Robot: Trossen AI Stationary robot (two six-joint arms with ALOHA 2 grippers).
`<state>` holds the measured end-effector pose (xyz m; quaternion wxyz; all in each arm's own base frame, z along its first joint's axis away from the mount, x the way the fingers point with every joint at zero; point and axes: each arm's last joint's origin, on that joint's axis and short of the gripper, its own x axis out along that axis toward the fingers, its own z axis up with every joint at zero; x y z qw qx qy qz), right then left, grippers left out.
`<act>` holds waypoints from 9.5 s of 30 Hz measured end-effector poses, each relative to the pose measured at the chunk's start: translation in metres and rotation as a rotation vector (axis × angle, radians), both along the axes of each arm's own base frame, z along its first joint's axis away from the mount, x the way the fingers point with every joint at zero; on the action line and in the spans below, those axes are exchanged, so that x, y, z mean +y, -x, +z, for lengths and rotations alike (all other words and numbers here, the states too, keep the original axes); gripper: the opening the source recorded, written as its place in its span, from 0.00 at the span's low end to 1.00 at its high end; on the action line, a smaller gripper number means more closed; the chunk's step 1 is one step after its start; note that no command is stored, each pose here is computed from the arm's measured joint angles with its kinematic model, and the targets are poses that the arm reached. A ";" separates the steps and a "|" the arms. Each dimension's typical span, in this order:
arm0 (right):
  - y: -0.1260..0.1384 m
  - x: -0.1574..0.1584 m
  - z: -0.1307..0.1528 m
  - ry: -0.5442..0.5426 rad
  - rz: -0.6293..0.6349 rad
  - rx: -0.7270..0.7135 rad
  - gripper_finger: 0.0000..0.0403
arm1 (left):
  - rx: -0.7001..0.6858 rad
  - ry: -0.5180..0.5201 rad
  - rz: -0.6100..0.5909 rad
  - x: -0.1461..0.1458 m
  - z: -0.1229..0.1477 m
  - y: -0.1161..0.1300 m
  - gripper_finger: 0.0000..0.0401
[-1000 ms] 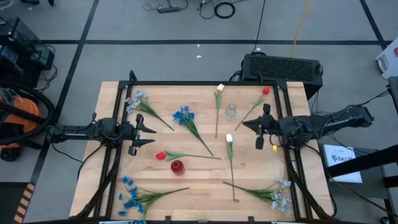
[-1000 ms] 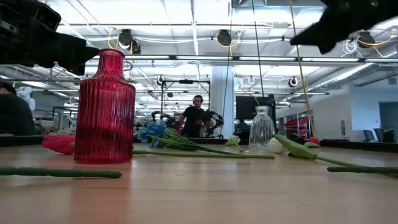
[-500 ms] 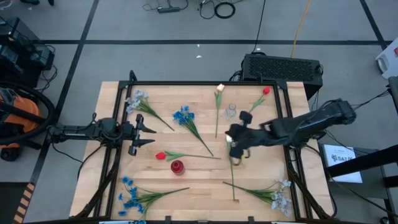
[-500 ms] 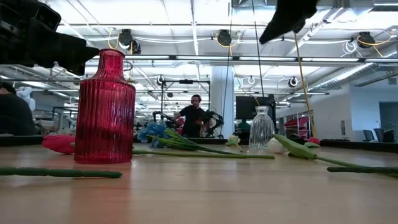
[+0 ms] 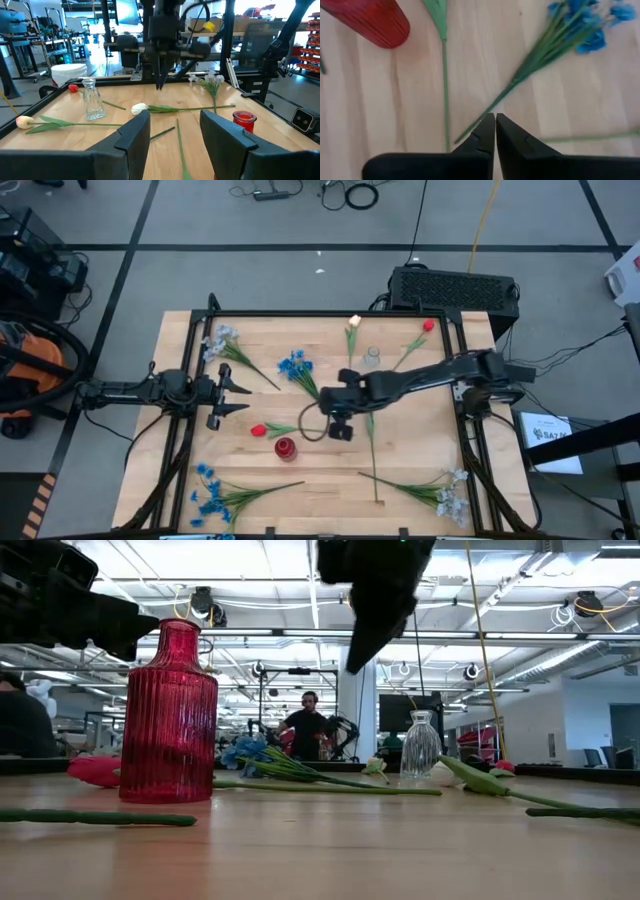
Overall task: Sort flowers into vase by color
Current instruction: Put the bottom red tulip into the red vase, then put the white tulip into the transparent vase
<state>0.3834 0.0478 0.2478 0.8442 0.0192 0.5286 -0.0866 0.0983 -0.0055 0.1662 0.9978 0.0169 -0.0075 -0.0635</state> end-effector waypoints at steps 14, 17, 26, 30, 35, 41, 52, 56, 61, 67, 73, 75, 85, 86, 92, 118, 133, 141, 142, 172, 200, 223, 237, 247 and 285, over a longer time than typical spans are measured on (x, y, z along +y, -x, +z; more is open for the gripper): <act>-0.043 0.012 -0.074 -0.104 0.223 0.107 0.31 | 0.000 0.000 0.000 0.000 0.000 0.000 0.45; -0.048 0.013 -0.088 -0.100 0.227 0.109 0.32 | 0.000 0.000 0.000 0.000 0.000 0.000 0.45; -0.059 0.013 -0.113 -0.097 0.223 0.089 0.24 | 0.000 0.000 0.000 0.000 0.000 0.000 0.45; -0.060 0.013 -0.116 -0.109 0.212 0.099 0.08 | 0.000 0.000 0.000 0.000 0.000 0.000 0.45; -0.057 0.013 -0.113 -0.141 0.120 0.112 0.01 | 0.000 0.000 0.000 0.000 0.000 0.000 0.45; -0.044 0.007 -0.084 -0.109 0.012 0.114 0.00 | 0.000 0.000 0.000 0.000 0.000 0.000 0.45; 0.005 -0.002 0.002 0.018 -0.094 0.039 0.00 | -0.003 0.000 0.000 0.000 0.000 0.000 0.45; 0.034 -0.002 0.006 0.020 -0.157 -0.014 0.00 | -0.005 0.000 0.000 0.000 0.001 0.000 0.45; 0.062 0.004 0.015 -0.096 -0.187 -0.372 0.00 | -0.003 0.000 0.000 0.000 0.000 0.000 0.45; 0.070 0.014 0.020 -0.269 -0.101 -1.092 0.00 | -0.001 0.000 0.000 0.000 0.000 0.000 0.45; 0.056 0.026 0.003 -0.188 0.104 -1.305 0.00 | -0.001 0.000 0.000 0.000 0.000 0.000 0.45; 0.044 0.031 0.003 -0.209 0.144 -1.333 0.00 | -0.001 0.000 0.000 0.000 0.000 0.000 0.45; -0.009 0.061 -0.006 -0.119 0.285 -1.555 0.00 | 0.000 0.000 0.000 0.000 0.000 0.000 0.45; -0.013 0.062 -0.009 -0.125 0.304 -1.554 0.00 | 0.000 0.000 0.000 0.000 0.000 0.000 0.45; -0.030 0.066 -0.022 -0.141 0.308 -1.554 0.00 | 0.000 0.000 0.000 0.000 0.000 0.000 0.45; -0.049 0.046 -0.053 -0.125 0.285 -1.476 0.00 | 0.000 0.000 0.000 0.000 0.000 0.000 0.45; -0.048 0.048 -0.053 -0.138 0.285 -1.483 0.00 | 0.000 0.000 0.000 0.000 0.000 0.000 0.45; -0.047 0.049 -0.052 -0.164 0.278 -1.502 0.00 | 0.000 0.000 0.000 0.000 0.000 0.000 0.45; -0.046 0.049 -0.051 -0.168 0.277 -1.515 0.00 | 0.000 0.000 0.000 0.000 0.000 0.000 0.45; -0.052 0.051 -0.068 -0.143 0.321 -1.318 0.00 | 0.000 0.000 0.000 0.000 0.000 0.000 0.45; -0.041 0.047 -0.036 -0.061 0.358 -1.100 0.26 | 0.000 0.000 0.000 0.000 0.000 0.000 0.45; 0.115 -0.001 0.019 0.102 0.044 -0.028 0.07 | 0.000 0.000 0.000 0.000 0.000 0.000 0.45; 0.195 -0.021 -0.025 -0.141 -0.318 -0.040 0.02 | 0.000 0.000 0.000 0.000 0.000 0.000 0.45; 0.192 -0.023 -0.038 -0.219 -0.642 -0.084 0.02 | 0.000 0.000 0.000 0.000 0.000 0.000 0.45; 0.120 -0.018 -0.115 -0.575 -1.060 -0.053 0.33 | 0.010 0.527 0.191 0.006 0.000 0.000 0.45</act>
